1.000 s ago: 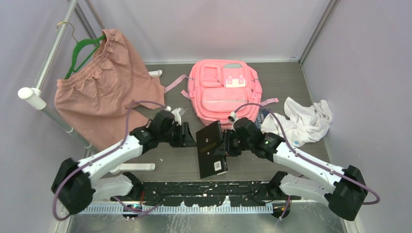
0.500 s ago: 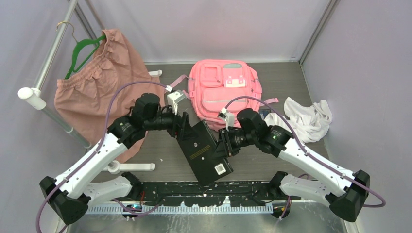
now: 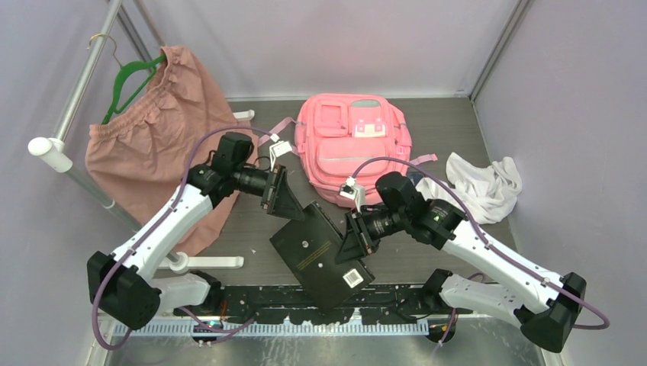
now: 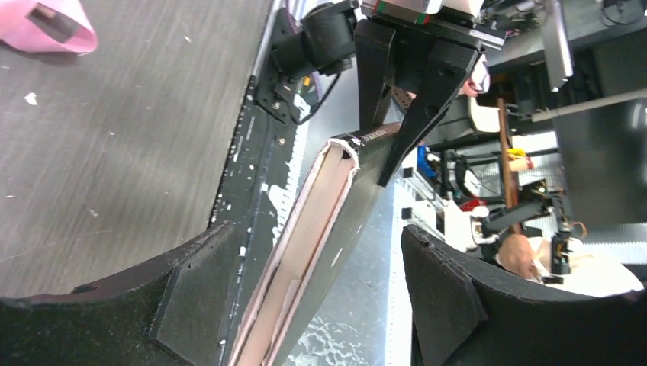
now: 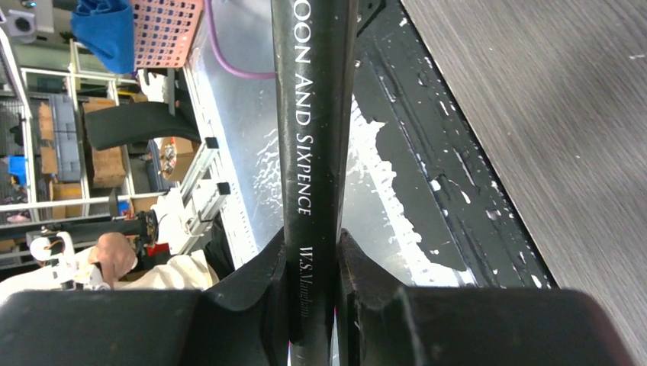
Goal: Pack the student bag
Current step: Pick up the book from the center of the board.
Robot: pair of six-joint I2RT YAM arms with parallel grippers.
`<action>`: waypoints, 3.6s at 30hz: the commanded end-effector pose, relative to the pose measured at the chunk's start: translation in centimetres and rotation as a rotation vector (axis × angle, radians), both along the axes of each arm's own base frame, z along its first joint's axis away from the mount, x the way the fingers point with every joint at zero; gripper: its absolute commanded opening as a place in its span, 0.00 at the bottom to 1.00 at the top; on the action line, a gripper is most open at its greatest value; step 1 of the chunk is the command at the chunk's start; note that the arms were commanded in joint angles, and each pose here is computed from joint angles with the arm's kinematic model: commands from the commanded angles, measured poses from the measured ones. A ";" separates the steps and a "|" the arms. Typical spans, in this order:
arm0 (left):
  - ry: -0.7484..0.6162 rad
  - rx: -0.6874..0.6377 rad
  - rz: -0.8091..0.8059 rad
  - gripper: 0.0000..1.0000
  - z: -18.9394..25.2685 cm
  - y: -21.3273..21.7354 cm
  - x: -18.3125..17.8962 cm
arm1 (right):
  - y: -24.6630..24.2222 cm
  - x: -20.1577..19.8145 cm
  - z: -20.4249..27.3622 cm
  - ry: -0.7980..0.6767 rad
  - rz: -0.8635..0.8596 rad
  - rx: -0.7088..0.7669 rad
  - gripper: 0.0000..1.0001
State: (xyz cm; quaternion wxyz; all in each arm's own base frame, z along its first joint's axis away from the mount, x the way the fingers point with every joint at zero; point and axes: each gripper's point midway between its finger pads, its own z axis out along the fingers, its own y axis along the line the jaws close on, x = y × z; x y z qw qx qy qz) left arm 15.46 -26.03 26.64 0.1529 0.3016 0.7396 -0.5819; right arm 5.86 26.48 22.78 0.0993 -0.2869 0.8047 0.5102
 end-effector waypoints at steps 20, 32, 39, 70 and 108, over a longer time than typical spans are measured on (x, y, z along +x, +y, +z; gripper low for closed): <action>0.019 -0.186 -0.171 0.00 3.3 -1.0 -2.8 | 1.4 0.9 3.5 -0.102 0.019 0.132 0.28; -0.038 -0.277 -0.080 0.00 6.7 -0.5 -0.4 | -0.1 1.8 3.0 -0.161 -0.151 0.174 1.00; -0.046 -0.279 0.037 0.00 7.3 0.6 2.3 | -0.1 5.4 3.7 -0.153 -0.458 0.364 0.99; 0.043 -0.145 0.386 0.54 3.2 2.6 8.6 | -3.4 11.0 4.3 -0.291 -0.806 0.249 0.01; 0.528 0.131 0.755 1.00 5.6 3.1 7.6 | 1.4 13.0 9.7 -1.232 -0.696 -0.234 0.01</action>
